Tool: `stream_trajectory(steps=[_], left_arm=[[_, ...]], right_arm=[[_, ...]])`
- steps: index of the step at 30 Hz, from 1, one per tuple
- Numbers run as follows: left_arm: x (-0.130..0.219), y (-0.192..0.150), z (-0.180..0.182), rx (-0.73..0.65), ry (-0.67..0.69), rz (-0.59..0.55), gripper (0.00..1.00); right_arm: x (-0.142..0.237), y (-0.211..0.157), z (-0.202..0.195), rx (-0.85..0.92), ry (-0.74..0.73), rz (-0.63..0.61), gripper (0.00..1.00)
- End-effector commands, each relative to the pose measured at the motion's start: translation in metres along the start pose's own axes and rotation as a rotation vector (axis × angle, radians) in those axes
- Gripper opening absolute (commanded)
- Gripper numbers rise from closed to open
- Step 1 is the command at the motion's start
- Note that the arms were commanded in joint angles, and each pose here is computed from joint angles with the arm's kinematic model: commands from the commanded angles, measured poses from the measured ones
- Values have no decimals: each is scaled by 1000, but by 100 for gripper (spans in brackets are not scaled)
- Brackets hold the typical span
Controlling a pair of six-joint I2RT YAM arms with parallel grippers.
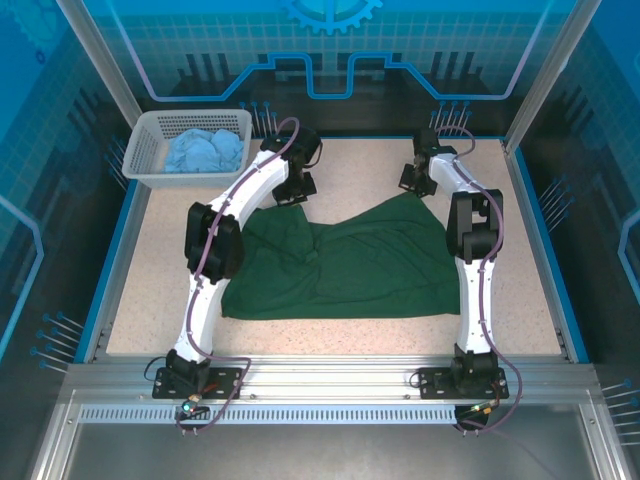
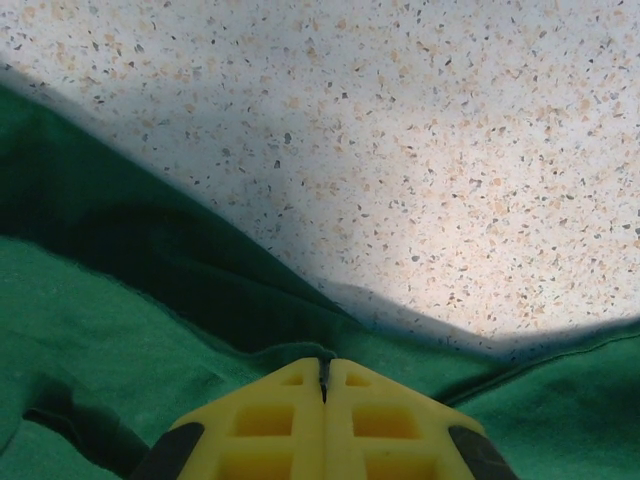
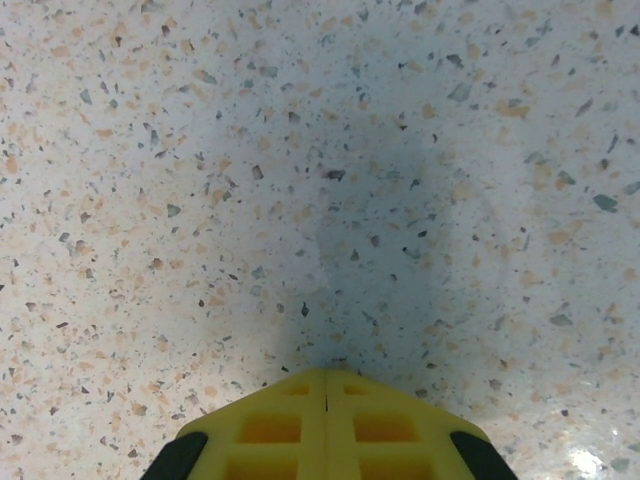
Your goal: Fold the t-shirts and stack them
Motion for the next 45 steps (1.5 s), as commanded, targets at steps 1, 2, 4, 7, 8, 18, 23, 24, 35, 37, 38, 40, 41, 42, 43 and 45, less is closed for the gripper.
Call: stream_trajectory(steps=[1,2,4,7,8,18,23,24,35,37,38,40,41,42,43,45], left_arm=[[28,10,0,-21,-25,-63,0],[29,11,-2,-24,-29,-68,0],[35,17,-4,-32,-39,-93,0],[45,32,-8,-39,-64,-149,0],[49,38,-9,-36,-77,-169,0],[73,120,-13,63,-293,-361,0],[73,146,-19,88,-407,-386,0],[73,151,-20,89,-430,-389,0],[83,189,-23,75,-588,-407,0],[90,193,-26,58,-633,-408,0],[92,194,-27,51,-650,-409,1],[94,193,-31,38,-675,-401,1],[93,192,-31,35,-678,-395,2],[90,191,-31,36,-676,-383,1],[86,189,-31,36,-675,-369,2],[77,184,-31,33,-667,-340,1]], right_arm=[[9,-17,7,-1,15,67,0],[10,-15,6,-6,18,60,0],[16,-7,4,-26,26,44,0],[24,2,-3,-68,36,25,0],[27,5,-7,-86,39,20,0],[48,23,-66,-300,67,-20,0],[52,26,-85,-373,75,-27,0],[52,26,-88,-386,75,-25,0],[57,33,-97,-436,110,-44,0],[60,34,-96,-437,127,-53,0],[61,35,-97,-438,128,-58,0],[64,34,-98,-441,131,-65,0],[65,33,-98,-447,135,-66,0],[65,31,-100,-454,138,-64,0],[66,30,-100,-461,143,-66,0],[68,26,-103,-470,148,-69,0]])
Point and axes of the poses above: each hand's point on the last joint's axis, 136 mm out from that joint toward the fingers, its own x axis back along the fingers, its own z axis along the line the jaws close on, y = z × x, the point moved 1 cm from there along x, back along the fingers, and after that the axes turned 4 degrees about x, right-handed, at the moved point
